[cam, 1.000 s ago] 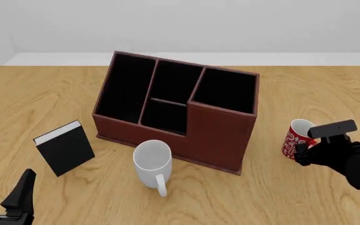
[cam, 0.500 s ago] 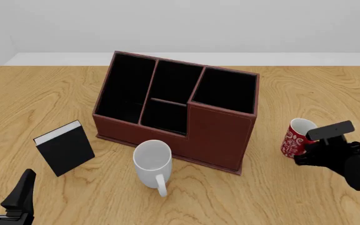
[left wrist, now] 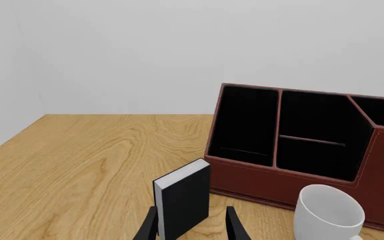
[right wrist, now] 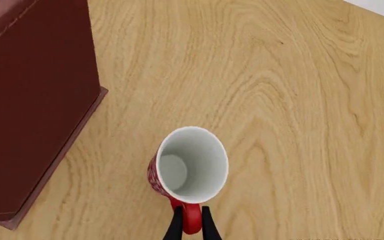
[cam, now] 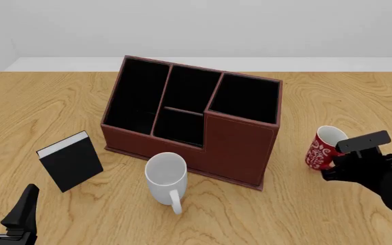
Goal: Pick up the red mug and place it to the right of the caddy.
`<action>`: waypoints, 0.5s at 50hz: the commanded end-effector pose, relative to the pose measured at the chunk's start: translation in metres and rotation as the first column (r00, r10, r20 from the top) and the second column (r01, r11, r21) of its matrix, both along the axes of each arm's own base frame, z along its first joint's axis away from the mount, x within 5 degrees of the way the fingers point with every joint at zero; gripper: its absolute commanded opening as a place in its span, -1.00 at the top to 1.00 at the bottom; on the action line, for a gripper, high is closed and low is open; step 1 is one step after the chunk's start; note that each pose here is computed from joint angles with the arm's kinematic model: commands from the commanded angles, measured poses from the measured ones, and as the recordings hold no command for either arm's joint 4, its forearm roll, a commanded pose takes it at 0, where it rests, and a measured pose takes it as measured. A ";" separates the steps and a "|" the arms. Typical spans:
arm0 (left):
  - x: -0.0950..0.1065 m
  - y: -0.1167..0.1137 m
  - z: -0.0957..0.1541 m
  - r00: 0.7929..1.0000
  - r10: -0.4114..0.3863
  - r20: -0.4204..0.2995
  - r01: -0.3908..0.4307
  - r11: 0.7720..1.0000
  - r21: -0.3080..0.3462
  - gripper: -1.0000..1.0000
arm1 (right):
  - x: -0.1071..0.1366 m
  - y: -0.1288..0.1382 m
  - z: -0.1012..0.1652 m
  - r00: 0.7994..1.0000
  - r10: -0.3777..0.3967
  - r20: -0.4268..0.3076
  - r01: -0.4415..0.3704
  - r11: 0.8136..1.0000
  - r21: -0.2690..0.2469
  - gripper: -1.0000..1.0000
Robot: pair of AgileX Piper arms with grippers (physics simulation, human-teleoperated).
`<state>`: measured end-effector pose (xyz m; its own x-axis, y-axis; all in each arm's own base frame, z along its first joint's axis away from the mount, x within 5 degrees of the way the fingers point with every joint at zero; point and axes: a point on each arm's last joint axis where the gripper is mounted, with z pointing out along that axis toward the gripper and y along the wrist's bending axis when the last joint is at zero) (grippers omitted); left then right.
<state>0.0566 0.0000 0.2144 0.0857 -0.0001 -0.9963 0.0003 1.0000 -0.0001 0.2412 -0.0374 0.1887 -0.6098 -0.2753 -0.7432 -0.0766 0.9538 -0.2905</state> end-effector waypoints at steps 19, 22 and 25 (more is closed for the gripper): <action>0.000 0.000 0.000 1.000 0.000 0.000 0.000 1.000 0.000 -1.00 | -0.042 0.034 0.032 0.989 0.136 0.051 -0.135 0.991 -0.014 1.00; 0.000 0.000 0.000 1.000 0.000 0.000 0.000 1.000 0.000 -1.00 | -0.045 0.036 0.031 0.987 0.152 0.044 -0.151 0.988 -0.017 1.00; 0.000 0.000 0.000 1.000 0.000 0.000 0.000 1.000 0.000 -1.00 | -0.049 0.041 0.030 0.983 0.181 0.034 -0.181 0.983 -0.022 1.00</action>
<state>0.0566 0.0000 0.2144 0.0857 0.0000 -0.9963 0.0003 1.0000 0.0000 0.2029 -0.0075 0.2151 -0.5424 -0.3781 -0.7502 -0.1948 0.9253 -0.3254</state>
